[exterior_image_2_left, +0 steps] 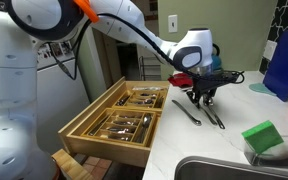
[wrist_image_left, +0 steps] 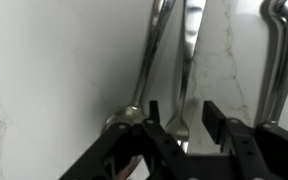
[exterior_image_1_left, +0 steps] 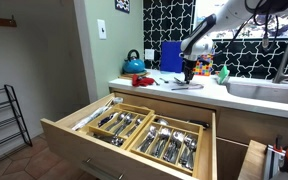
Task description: Put the fork in the drawer
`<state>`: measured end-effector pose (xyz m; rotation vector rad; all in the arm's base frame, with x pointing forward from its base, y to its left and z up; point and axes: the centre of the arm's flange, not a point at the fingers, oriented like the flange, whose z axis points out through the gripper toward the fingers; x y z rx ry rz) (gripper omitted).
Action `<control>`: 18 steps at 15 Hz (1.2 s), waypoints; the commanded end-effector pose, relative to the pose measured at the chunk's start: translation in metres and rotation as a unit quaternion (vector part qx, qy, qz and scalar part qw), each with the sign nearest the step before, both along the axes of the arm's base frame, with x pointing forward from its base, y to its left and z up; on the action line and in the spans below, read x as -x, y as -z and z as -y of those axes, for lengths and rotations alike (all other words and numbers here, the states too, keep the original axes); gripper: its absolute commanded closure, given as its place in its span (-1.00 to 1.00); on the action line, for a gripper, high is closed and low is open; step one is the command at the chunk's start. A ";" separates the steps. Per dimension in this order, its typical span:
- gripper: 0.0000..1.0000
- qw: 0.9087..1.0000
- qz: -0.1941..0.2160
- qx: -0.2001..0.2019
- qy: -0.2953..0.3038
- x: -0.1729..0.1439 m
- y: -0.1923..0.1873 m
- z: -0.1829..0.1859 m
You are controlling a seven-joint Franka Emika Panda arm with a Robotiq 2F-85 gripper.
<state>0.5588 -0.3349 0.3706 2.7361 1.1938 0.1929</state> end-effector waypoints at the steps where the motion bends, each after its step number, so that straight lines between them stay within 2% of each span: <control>1: 0.06 1.000 -0.013 -0.011 -0.017 -0.006 0.008 0.009; 3: 0.19 0.999 -0.023 -0.013 -0.024 -0.006 0.012 0.008; 6: 0.69 0.999 -0.032 -0.016 -0.026 -0.007 0.015 0.008; 8: 0.89 0.999 -0.038 -0.014 -0.025 -0.008 0.016 0.008; 10: 0.94 0.999 -0.040 -0.011 -0.022 -0.006 0.010 0.008; 11: 0.86 0.999 -0.043 -0.012 -0.015 -0.004 0.003 0.007; 13: 0.85 0.999 -0.048 -0.014 -0.004 0.000 -0.015 0.002; 18: 0.86 0.996 -0.065 -0.043 0.043 0.016 -0.083 -0.043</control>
